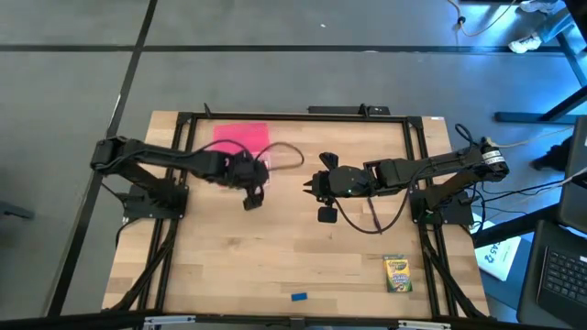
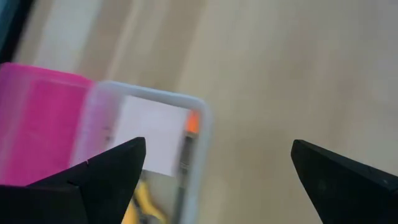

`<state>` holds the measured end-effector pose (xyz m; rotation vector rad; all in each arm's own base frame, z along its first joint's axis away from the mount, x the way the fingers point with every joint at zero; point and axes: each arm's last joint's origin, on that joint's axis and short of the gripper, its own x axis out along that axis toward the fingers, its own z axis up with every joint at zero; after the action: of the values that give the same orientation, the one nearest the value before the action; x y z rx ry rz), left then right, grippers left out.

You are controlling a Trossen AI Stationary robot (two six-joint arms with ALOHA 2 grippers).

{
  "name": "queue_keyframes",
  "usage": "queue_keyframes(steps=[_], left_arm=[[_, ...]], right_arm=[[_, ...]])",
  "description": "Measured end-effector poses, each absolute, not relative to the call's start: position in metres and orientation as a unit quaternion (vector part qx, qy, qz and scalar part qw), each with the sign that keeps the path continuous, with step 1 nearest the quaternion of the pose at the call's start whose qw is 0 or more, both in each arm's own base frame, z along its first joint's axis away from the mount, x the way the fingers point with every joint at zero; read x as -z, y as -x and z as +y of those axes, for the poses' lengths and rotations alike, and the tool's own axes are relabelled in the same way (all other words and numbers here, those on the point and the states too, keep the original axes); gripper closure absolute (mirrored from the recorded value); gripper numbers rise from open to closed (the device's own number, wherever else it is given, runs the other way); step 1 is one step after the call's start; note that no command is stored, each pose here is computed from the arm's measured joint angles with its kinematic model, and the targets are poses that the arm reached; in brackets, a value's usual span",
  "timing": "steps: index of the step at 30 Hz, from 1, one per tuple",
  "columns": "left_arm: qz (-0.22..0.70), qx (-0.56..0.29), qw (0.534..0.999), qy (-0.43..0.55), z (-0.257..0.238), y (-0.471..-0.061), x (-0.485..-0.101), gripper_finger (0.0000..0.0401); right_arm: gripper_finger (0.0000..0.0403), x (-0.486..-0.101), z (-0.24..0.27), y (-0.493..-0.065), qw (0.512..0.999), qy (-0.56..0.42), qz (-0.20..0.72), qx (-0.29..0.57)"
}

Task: Pack school essentials
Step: Put the purple pen into the pink supply box

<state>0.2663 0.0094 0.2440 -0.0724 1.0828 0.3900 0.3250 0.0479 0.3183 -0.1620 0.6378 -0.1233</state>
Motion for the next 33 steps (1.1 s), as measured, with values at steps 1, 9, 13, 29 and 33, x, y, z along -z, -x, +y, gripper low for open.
queue_keyframes(steps=[1, 9, 13, 29, 33], left_arm=[[0.51, -0.177, 0.841, 0.036, 0.001, -0.266, -0.245, 0.0004], [0.493, -0.145, 0.856, 0.056, -0.052, -0.259, -0.247, 0.0004], [0.472, -0.164, 0.865, 0.039, -0.071, -0.254, -0.248, 0.0004], [0.444, -0.181, 0.877, 0.033, -0.095, -0.245, -0.249, 0.0004], [0.441, -0.185, 0.878, 0.032, -0.094, -0.245, -0.249, 0.0004]], right_arm=[[0.0331, -0.318, 0.048, -0.325, 0.944, 0.079, 0.313, 0.061], [0.0331, -0.318, 0.048, -0.325, 0.945, 0.079, 0.313, 0.06], [0.0331, -0.319, 0.048, -0.325, 0.948, 0.058, 0.309, 0.058], [0.0331, -0.297, 0.049, -0.303, 0.87, -0.181, 0.443, 0.123], [0.0331, -0.288, 0.047, -0.288, 0.81, -0.23, 0.503, 0.195]])
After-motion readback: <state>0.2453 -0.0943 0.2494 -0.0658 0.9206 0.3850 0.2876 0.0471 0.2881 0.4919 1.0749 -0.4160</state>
